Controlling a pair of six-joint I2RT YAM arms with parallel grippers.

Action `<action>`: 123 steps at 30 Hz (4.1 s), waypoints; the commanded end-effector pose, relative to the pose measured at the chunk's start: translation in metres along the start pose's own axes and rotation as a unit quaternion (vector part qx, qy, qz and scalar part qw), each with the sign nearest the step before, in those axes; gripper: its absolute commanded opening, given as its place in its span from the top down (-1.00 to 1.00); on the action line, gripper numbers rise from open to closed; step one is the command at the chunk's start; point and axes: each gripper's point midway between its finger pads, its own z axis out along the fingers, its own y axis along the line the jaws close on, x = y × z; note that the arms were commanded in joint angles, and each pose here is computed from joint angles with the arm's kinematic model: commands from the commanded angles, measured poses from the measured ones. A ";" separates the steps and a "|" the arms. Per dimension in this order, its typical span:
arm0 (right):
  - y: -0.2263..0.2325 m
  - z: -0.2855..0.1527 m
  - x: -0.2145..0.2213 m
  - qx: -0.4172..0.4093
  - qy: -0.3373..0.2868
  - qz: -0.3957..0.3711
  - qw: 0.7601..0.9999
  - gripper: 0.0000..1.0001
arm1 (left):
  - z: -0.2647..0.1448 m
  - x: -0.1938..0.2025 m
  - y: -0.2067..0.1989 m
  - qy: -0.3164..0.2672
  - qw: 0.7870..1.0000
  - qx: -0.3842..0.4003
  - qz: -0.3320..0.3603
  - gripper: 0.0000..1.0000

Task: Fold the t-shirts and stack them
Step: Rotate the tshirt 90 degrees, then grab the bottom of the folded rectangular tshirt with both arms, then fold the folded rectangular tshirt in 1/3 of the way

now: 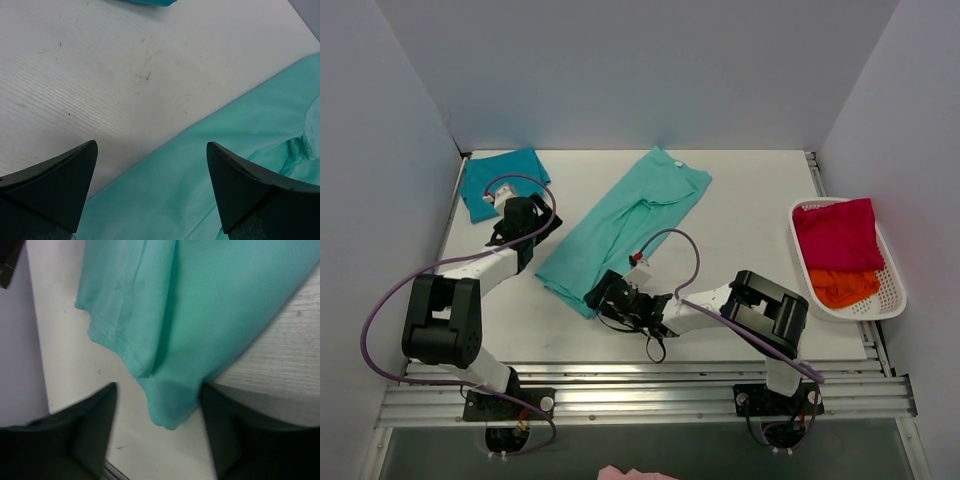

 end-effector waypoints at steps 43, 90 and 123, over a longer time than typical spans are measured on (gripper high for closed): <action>-0.192 -0.169 -0.137 0.250 -0.173 0.009 0.953 -0.73 | -0.123 0.139 -0.056 0.111 0.982 0.125 0.090 -1.00; -0.204 -0.166 -0.116 0.242 -0.145 -0.020 0.959 1.00 | -0.178 0.252 -0.035 0.241 0.945 0.186 0.119 0.95; -0.073 -0.104 -0.237 0.243 -0.228 -0.106 0.937 1.00 | -0.145 0.090 -0.139 0.090 0.975 0.194 0.069 0.94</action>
